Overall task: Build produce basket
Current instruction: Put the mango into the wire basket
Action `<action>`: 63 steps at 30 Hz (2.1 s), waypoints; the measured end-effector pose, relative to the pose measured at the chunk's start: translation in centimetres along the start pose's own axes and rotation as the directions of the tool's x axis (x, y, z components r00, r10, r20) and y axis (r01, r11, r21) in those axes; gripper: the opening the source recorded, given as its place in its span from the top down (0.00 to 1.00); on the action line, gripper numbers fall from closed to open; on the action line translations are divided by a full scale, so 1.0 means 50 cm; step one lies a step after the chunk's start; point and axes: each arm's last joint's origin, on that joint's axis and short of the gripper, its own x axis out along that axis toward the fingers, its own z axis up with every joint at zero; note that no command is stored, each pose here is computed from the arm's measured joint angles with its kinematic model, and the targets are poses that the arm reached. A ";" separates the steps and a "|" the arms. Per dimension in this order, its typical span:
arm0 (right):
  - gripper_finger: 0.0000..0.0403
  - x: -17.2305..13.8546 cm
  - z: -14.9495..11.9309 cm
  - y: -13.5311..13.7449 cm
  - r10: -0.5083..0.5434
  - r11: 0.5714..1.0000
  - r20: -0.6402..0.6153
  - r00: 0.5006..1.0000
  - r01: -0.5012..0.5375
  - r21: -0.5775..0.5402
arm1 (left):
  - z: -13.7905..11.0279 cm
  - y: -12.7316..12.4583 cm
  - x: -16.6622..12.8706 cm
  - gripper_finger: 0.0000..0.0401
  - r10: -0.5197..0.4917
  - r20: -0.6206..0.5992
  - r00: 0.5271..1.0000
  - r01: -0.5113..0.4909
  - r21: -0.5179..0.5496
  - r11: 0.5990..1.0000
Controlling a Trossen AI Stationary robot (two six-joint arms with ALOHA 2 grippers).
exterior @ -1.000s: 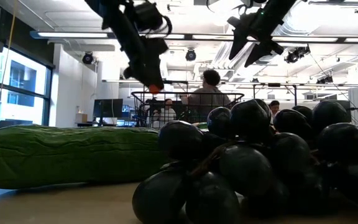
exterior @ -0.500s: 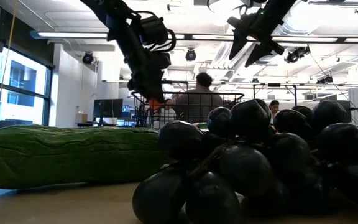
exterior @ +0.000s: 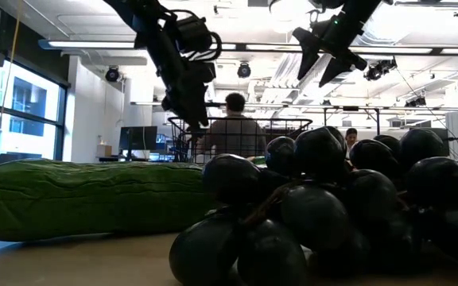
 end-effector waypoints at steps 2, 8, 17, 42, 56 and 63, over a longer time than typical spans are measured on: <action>0.31 0.004 0.006 -0.011 -0.007 0.999 -0.003 1.000 0.007 -0.040 | 0.003 0.004 -0.013 0.41 0.002 0.022 1.000 -0.002 0.010 1.000; 0.31 0.016 0.023 -0.045 -0.023 0.995 -0.015 1.000 0.021 -0.100 | 0.008 0.023 -0.059 0.40 0.022 0.087 0.996 -0.022 0.007 1.000; 0.31 0.024 0.030 -0.069 0.010 0.985 -0.065 0.998 -0.021 -0.172 | 0.010 0.046 -0.102 0.40 0.046 0.144 0.988 -0.043 -0.025 0.999; 0.31 0.027 0.007 -0.134 -0.009 0.566 -0.321 0.947 -0.259 -0.783 | 0.010 0.046 -0.110 0.40 0.043 0.153 0.987 -0.020 -0.150 0.989; 0.31 0.028 0.011 -0.131 0.020 0.663 -0.306 0.952 -0.242 -0.709 | 0.010 0.044 -0.109 0.40 0.045 0.153 0.987 -0.021 -0.151 0.988; 0.26 0.027 0.007 -0.135 -0.005 0.662 -0.325 0.946 -0.241 -0.709 | 0.010 0.044 -0.109 0.40 0.045 0.153 0.987 -0.015 -0.188 0.982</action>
